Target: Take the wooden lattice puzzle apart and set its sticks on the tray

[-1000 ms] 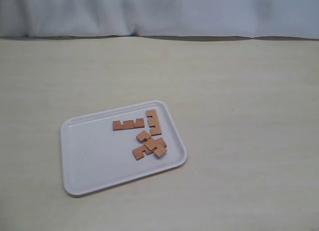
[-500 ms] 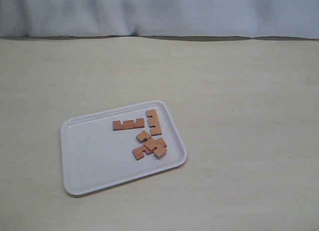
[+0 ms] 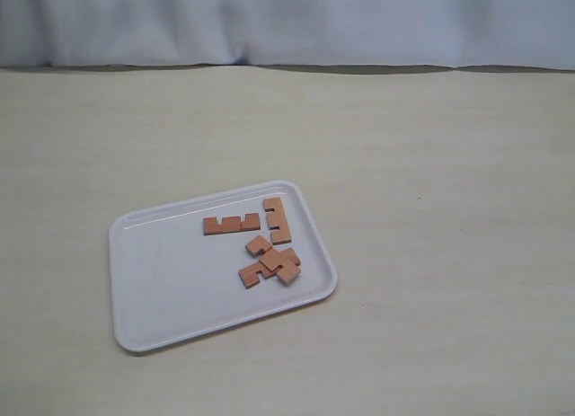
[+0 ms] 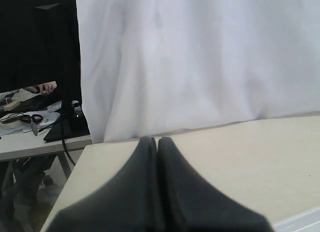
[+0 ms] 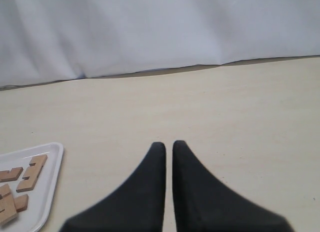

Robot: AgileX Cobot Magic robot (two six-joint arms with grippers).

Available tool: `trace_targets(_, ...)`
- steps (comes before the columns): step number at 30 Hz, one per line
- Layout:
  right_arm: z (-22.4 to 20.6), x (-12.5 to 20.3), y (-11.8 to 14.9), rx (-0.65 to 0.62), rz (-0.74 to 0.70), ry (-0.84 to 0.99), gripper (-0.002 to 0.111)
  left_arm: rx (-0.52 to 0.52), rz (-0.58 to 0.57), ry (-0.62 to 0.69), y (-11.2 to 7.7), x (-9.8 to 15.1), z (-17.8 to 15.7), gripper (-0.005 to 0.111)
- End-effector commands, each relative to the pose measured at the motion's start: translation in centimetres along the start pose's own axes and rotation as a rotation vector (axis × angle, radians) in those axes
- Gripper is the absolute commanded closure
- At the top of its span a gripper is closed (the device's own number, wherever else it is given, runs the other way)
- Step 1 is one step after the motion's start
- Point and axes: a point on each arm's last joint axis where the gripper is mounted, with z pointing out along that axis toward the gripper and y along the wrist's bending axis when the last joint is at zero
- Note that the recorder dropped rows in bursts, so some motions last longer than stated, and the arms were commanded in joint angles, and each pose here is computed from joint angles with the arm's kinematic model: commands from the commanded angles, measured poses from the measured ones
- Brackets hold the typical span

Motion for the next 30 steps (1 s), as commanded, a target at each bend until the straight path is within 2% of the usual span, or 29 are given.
trace_targets(1,0.0,0.0,0.0,0.000,-0.001,-0.009,0.104,0.006,-0.045,0.013,-0.1,0.2,0.0,0.107)
trace_targets(4,0.0,0.0,0.0,0.000,-0.001,-0.009,0.104,0.009,-0.083,0.014,-0.1,0.2,0.0,0.107)
trace_targets(11,0.0,0.0,0.0,0.000,-0.001,-0.009,0.104,0.030,-0.103,0.124,-0.3,1.2,-0.1,0.107)
trace_targets(16,0.0,0.0,0.0,0.000,-0.001,-0.009,0.104,0.039,-0.169,0.202,-0.5,1.9,-0.2,0.107)
trace_targets(28,0.0,0.0,0.0,0.000,-0.001,-0.009,0.104,0.040,-0.110,0.218,-0.5,2.0,-0.2,0.107)
trace_targets(30,0.0,0.0,0.0,0.000,-0.001,-0.009,0.104,0.044,-0.073,0.217,-0.5,2.0,-0.2,0.107)
